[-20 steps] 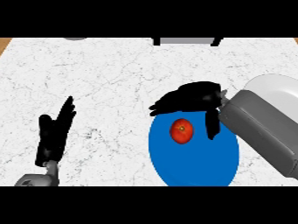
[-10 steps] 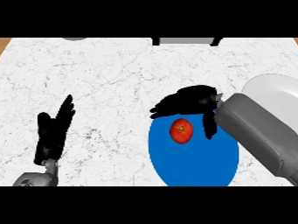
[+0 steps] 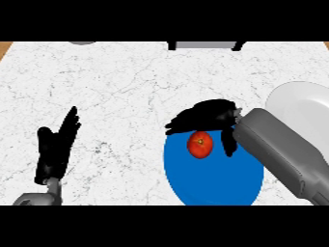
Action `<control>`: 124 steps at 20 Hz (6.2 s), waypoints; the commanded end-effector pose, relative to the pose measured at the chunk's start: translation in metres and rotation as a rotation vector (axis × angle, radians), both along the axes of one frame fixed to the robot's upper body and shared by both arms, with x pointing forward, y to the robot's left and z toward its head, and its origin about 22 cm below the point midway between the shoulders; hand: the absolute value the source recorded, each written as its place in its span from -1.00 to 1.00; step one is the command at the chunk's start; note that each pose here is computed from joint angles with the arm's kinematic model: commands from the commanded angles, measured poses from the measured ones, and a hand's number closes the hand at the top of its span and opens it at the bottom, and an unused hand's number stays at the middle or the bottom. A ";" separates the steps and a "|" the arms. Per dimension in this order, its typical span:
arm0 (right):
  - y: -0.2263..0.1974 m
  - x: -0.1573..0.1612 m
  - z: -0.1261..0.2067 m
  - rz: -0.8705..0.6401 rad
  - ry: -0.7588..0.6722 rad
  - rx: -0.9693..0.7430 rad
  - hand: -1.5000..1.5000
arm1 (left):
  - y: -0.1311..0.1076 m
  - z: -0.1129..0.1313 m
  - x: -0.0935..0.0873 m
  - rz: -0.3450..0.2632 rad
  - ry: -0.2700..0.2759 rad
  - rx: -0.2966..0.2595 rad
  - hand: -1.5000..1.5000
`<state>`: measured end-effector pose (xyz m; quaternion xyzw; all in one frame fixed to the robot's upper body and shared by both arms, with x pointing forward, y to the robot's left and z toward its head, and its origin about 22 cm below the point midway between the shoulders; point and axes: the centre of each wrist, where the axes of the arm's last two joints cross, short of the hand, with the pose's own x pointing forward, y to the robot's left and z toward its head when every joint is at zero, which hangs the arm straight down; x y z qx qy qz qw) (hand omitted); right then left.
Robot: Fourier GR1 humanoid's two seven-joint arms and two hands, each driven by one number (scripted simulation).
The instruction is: Pick the tomato from the plate and place it in the plate
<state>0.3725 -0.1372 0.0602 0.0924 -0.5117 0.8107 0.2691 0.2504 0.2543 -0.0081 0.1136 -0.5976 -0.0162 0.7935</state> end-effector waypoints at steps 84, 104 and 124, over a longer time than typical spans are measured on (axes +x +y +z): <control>-0.364 -0.077 0.000 -1.429 0.105 1.009 -1.00 | -0.002 0.001 0.005 0.005 -0.002 0.002 0.00; -0.395 -0.107 -0.021 -1.415 0.076 0.972 -1.00 | -0.017 -0.006 -0.011 -0.010 0.006 0.004 0.00; -0.421 -0.131 -0.023 -1.528 -0.057 0.913 -1.00 | 0.006 0.002 0.000 -0.016 -0.005 -0.012 0.00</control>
